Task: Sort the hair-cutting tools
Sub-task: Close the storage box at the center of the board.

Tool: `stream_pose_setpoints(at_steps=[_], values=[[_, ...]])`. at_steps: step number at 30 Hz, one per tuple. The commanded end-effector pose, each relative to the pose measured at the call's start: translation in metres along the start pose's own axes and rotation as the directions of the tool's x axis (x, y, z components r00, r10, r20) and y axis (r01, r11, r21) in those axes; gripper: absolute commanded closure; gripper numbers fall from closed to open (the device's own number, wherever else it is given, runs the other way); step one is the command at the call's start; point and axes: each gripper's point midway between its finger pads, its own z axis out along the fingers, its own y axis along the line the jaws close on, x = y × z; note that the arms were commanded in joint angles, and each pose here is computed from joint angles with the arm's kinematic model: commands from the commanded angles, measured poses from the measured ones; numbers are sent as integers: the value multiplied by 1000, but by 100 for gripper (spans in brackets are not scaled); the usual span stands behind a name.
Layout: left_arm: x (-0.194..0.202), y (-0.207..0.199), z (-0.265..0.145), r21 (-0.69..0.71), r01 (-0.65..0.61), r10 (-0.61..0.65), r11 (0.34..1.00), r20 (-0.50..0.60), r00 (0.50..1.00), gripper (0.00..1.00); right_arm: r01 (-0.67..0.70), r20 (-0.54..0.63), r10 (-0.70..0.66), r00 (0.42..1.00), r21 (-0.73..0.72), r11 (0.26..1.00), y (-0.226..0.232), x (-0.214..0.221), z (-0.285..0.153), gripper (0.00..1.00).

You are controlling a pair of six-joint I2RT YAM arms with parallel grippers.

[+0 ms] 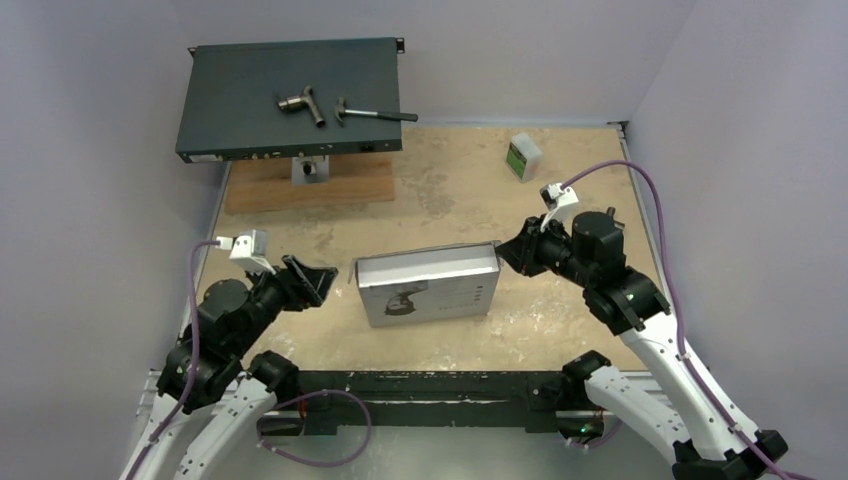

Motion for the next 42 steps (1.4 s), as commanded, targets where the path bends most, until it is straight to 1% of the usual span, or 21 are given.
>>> stream_pose_setpoints(at_steps=[1,5,8,12,16,21,24,27,30,32,35,38,42], values=[[-5,-27,10,126,-93,96,988,-22,995,32,11,43,-10,999,-21,1000,5,-10,0,89],[3,-36,15,183,-141,157,973,-77,985,31,13,42,-12,999,-23,1000,6,-10,-1,89],[11,-37,19,197,-167,193,966,-121,974,31,10,37,-9,999,-28,1000,6,-9,0,89],[13,-38,18,226,-204,234,953,-117,965,32,9,39,-8,999,-27,1000,6,-10,0,89],[12,-36,22,230,-248,277,941,-102,955,36,11,41,-9,999,-34,999,8,-11,-1,89],[8,-41,31,236,-260,289,936,-97,952,47,10,39,-8,999,-39,999,9,-11,-2,89],[11,-46,36,260,-264,304,929,-126,944,59,10,39,-8,999,-41,999,10,-11,-2,89],[17,-47,39,275,-261,313,925,-164,935,66,10,35,-8,999,-45,999,11,-11,-3,89],[19,-46,40,270,-261,312,927,-168,935,75,9,35,-8,999,-49,999,12,-11,-3,88],[16,-45,39,264,-263,309,928,-151,939,81,7,33,-6,999,-47,999,12,-11,-3,86],[10,-45,36,255,-265,304,930,-126,944,92,6,24,-6,1000,-32,999,9,-8,-4,75],[6,-45,34,246,-264,296,933,-105,949,98,5,10,-5,1000,-16,1000,5,-3,-4,73],[3,-46,34,242,-256,286,936,-95,954,99,3,-11,-3,1000,16,1000,-3,6,-6,74]])
